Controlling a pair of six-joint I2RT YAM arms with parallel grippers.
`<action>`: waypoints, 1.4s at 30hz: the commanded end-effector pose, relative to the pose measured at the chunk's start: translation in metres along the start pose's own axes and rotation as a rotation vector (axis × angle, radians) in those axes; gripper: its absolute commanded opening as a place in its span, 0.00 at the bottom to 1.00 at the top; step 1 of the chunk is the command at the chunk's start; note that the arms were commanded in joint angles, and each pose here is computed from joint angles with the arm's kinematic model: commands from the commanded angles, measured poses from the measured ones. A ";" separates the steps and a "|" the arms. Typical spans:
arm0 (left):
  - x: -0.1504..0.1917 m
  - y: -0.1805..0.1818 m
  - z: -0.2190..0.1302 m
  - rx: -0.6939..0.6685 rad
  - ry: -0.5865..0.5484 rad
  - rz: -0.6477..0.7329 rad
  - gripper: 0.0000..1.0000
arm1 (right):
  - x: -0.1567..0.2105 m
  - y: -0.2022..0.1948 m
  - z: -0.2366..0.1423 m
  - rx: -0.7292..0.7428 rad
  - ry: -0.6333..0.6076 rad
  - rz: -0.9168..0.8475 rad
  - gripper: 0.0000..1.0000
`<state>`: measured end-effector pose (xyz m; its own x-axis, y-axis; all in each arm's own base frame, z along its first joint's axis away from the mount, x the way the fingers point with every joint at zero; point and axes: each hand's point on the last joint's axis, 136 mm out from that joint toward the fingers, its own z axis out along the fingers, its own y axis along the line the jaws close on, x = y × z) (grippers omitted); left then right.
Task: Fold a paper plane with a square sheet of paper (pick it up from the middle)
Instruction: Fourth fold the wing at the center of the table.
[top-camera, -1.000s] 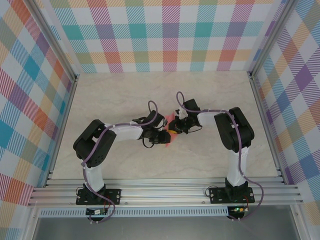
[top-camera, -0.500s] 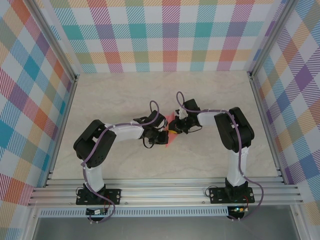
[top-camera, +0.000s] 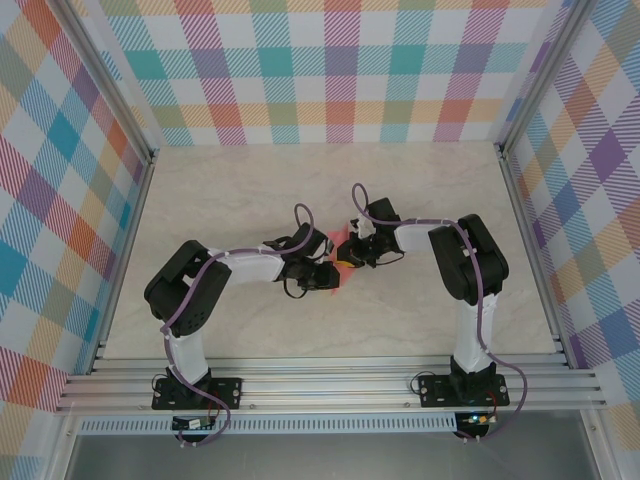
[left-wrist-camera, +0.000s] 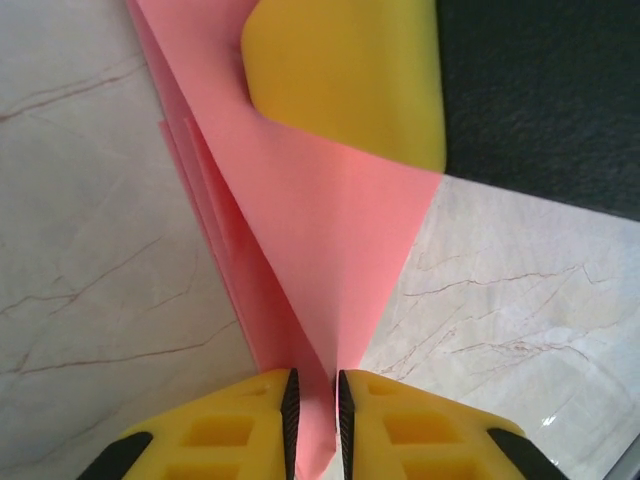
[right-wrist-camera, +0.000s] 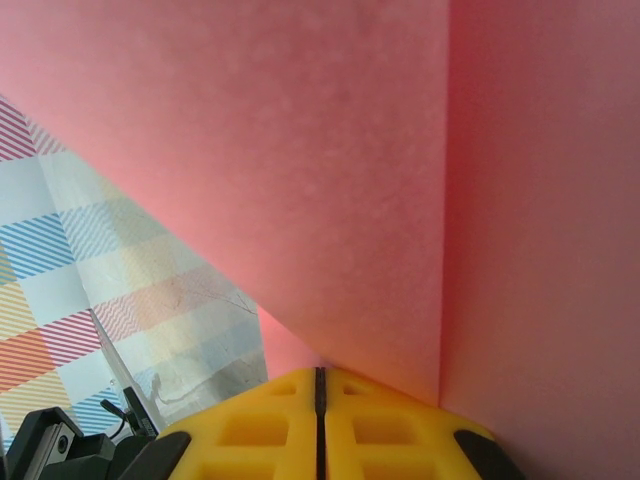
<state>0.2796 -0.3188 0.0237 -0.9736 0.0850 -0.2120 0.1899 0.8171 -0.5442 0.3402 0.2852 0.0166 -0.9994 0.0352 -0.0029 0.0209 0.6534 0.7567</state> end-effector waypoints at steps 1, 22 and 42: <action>0.002 0.000 -0.007 -0.005 0.006 -0.016 0.22 | 0.016 -0.039 0.009 0.128 0.043 0.077 0.08; 0.006 0.006 -0.008 -0.116 0.024 0.047 0.24 | 0.016 -0.039 0.008 0.131 0.044 0.079 0.08; -0.012 -0.015 -0.017 -0.045 -0.062 0.035 0.31 | 0.017 -0.039 0.008 0.132 0.042 0.081 0.08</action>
<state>0.2903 -0.3197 0.0540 -0.9523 0.0645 -0.2982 0.2168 0.8307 -0.5128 0.3401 0.2852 0.0167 -0.9994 0.0336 -0.0040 0.0190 0.6547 0.7557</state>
